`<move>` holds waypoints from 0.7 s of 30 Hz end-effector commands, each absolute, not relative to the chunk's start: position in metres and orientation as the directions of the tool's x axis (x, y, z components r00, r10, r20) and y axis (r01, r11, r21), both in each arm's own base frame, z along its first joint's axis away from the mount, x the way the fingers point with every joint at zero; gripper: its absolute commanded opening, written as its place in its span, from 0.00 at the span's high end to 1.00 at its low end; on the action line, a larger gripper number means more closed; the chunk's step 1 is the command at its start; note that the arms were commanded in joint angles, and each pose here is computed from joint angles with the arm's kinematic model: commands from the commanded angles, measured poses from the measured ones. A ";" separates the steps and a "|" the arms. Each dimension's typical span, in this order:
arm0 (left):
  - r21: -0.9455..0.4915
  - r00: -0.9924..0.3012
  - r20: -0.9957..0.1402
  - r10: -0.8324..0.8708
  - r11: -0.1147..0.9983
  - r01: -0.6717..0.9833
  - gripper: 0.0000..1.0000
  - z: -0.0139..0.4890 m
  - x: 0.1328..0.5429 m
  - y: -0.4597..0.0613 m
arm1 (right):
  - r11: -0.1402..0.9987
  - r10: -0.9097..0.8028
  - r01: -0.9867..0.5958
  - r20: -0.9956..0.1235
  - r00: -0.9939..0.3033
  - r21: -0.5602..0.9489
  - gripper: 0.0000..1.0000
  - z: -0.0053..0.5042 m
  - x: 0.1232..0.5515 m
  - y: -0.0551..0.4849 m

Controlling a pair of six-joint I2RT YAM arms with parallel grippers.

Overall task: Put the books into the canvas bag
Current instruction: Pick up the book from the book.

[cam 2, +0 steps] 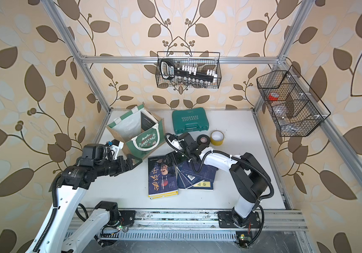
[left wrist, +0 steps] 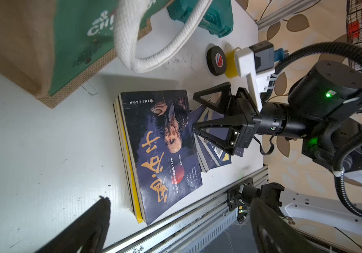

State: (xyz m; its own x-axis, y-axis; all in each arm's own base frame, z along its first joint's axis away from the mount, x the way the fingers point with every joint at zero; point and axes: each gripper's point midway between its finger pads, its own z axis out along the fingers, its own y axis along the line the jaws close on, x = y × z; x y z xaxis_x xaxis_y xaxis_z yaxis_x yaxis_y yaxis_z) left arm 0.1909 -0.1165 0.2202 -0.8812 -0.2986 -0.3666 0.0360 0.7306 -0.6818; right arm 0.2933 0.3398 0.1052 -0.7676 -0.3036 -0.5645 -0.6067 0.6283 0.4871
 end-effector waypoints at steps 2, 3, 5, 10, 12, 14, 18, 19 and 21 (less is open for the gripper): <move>-0.725 -0.899 -0.318 -0.300 0.689 0.026 0.01 0.211 0.195 -0.135 | 0.628 -0.324 -0.592 -0.521 -0.789 0.505 0.02 0.088 0.284 0.336; -0.722 -0.904 -0.308 -0.296 0.692 0.019 0.01 0.205 0.196 -0.140 | 0.628 -0.326 -0.591 -0.518 -0.791 0.506 0.02 0.085 0.284 0.336; -0.712 -0.910 -0.300 -0.285 0.702 0.015 0.01 0.194 0.198 -0.148 | 0.626 -0.330 -0.590 -0.512 -0.793 0.510 0.02 0.082 0.283 0.337; -0.685 -0.927 -0.269 -0.263 0.728 -0.008 0.01 0.164 0.205 -0.164 | 0.608 -0.344 -0.596 -0.502 -0.794 0.525 0.02 0.076 0.283 0.342; -0.668 -0.931 -0.261 -0.257 0.744 -0.018 0.01 0.153 0.208 -0.166 | 0.601 -0.350 -0.600 -0.502 -0.791 0.528 0.02 0.075 0.283 0.344; -0.651 -0.927 -0.266 -0.264 0.758 -0.030 0.01 0.144 0.212 -0.165 | 0.595 -0.353 -0.603 -0.501 -0.790 0.532 0.02 0.074 0.283 0.345; -0.636 -0.927 -0.250 -0.280 0.770 -0.061 0.01 0.125 0.219 -0.164 | 0.587 -0.362 -0.602 -0.490 -0.793 0.541 0.03 0.069 0.281 0.346; -0.635 -0.928 -0.241 -0.285 0.769 -0.071 0.01 0.119 0.221 -0.165 | 0.586 -0.362 -0.601 -0.488 -0.794 0.543 0.04 0.068 0.281 0.347; -0.632 -0.926 -0.230 -0.299 0.770 -0.091 0.01 0.110 0.226 -0.166 | 0.587 -0.361 -0.602 -0.490 -0.793 0.542 0.05 0.068 0.282 0.347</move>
State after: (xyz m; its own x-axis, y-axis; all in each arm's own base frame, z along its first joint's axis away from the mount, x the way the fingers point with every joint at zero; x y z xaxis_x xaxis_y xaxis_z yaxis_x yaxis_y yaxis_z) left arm 0.2113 -0.1637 0.1142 -0.9442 -0.2621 -0.1993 -0.0835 0.7759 -0.6253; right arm 0.2905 0.3488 0.0859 -0.7659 -0.3286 -0.5526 -0.6245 0.5846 0.5180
